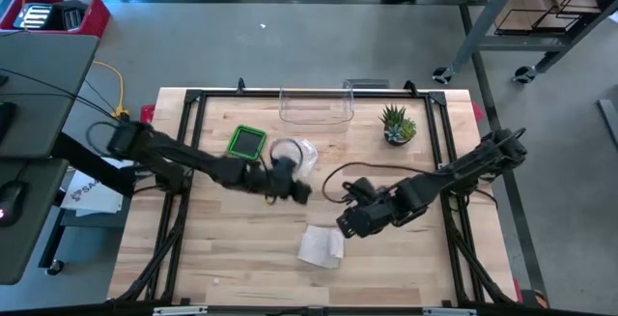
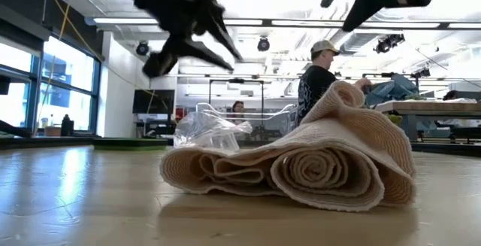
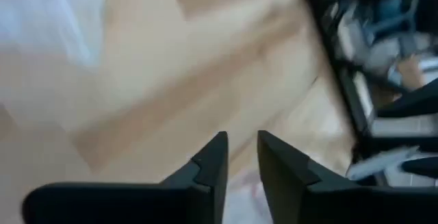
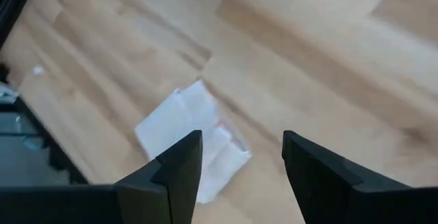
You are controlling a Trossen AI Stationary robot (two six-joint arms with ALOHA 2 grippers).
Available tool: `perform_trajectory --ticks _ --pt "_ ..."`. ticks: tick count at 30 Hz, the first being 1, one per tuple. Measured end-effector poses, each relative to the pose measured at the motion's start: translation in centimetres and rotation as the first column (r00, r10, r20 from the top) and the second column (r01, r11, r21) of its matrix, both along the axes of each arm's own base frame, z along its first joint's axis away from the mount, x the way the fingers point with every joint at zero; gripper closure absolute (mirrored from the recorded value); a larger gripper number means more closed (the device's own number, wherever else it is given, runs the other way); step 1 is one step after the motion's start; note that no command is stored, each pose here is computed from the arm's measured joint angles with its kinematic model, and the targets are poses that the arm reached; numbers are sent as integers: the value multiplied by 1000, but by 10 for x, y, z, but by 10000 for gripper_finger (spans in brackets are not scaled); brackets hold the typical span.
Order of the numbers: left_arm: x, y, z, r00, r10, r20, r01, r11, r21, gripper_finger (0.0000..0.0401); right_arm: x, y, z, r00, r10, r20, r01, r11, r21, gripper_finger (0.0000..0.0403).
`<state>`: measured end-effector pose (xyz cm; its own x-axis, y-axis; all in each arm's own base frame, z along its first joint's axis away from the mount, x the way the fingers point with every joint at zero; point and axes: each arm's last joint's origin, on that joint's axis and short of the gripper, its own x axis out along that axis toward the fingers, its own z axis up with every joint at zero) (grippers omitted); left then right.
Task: Roll bandage
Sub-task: Put the rolled bandage into the transparent zip bag
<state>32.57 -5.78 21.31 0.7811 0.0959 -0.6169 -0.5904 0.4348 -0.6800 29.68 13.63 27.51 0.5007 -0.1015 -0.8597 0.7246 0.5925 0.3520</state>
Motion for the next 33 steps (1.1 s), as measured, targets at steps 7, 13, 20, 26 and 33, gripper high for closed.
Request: perform_trajectory --ticks 7,13,20,26,33 --pt "-2 43 20 999 -10 48 7 998 66 248 -15 -10 11 999 -37 -20 35 995 -88 210" --pt "2 93 19 999 -5 -40 5 1000 20 187 -18 -13 8 997 -45 -67 36 992 -120 210" --pt "7 140 40 989 -37 -140 50 994 93 162 -26 -20 5 984 -101 -147 77 984 -161 210" --pt "35 135 25 911 -164 -379 192 981 38 162 -35 -27 4 956 -199 -213 153 965 -215 210" --pt "66 124 14 836 -160 -524 237 968 82 162 -39 -30 4 938 -275 -209 223 944 -243 210"
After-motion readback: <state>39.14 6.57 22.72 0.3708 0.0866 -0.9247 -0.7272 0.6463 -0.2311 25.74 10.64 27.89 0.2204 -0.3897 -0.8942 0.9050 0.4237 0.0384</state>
